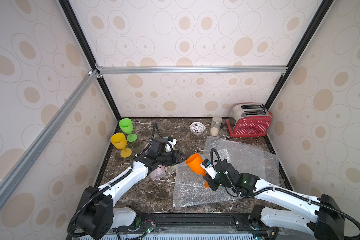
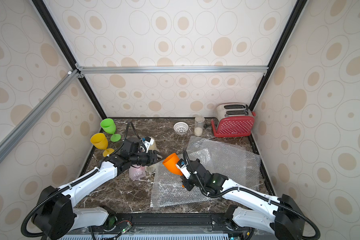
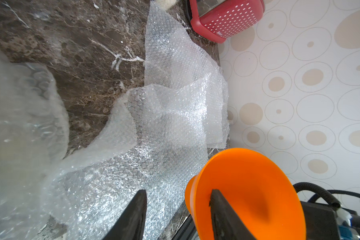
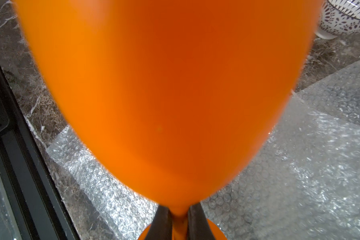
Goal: Unpack wine glasses from bubble wrap
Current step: Pick up the wine glass from the bubble wrap, then place the wine glass at the center of the board.
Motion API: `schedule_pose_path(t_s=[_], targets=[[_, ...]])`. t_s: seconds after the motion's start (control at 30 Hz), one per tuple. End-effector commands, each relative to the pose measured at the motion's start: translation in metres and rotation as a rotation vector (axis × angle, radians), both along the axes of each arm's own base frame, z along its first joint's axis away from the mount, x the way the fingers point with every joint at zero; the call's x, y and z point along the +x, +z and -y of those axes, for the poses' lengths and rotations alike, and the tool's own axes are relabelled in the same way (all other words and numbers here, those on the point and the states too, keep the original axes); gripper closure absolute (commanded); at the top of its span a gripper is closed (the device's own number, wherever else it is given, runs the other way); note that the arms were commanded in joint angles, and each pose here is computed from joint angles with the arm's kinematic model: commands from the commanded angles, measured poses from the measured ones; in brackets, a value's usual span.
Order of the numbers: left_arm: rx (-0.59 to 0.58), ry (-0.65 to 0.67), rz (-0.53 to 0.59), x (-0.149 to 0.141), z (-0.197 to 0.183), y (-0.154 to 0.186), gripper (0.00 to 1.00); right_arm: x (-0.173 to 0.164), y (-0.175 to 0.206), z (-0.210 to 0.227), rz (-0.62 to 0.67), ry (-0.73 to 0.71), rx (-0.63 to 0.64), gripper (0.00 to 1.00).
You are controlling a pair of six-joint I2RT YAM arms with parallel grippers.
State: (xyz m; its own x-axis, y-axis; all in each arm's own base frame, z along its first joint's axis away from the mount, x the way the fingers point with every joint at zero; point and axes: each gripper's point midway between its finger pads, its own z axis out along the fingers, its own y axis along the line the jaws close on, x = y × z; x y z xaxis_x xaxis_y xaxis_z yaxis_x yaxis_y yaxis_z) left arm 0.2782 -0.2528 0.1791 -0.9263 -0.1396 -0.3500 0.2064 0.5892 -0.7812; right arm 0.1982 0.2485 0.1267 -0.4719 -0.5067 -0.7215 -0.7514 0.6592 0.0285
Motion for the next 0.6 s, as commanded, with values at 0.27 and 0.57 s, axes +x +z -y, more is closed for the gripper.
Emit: schedule_pose_path(t_s=[0.27, 0.57], targets=[[0.013, -0.087, 0.017, -0.002, 0.007, -0.001, 0.68, 0.010, 0.014, -0.006, 0.111, 0.017, -0.063, 0.87], [0.023, -0.153, 0.014, -0.009, 0.017, -0.005, 0.77, 0.007, 0.016, -0.009, 0.138, 0.040, -0.093, 0.88]])
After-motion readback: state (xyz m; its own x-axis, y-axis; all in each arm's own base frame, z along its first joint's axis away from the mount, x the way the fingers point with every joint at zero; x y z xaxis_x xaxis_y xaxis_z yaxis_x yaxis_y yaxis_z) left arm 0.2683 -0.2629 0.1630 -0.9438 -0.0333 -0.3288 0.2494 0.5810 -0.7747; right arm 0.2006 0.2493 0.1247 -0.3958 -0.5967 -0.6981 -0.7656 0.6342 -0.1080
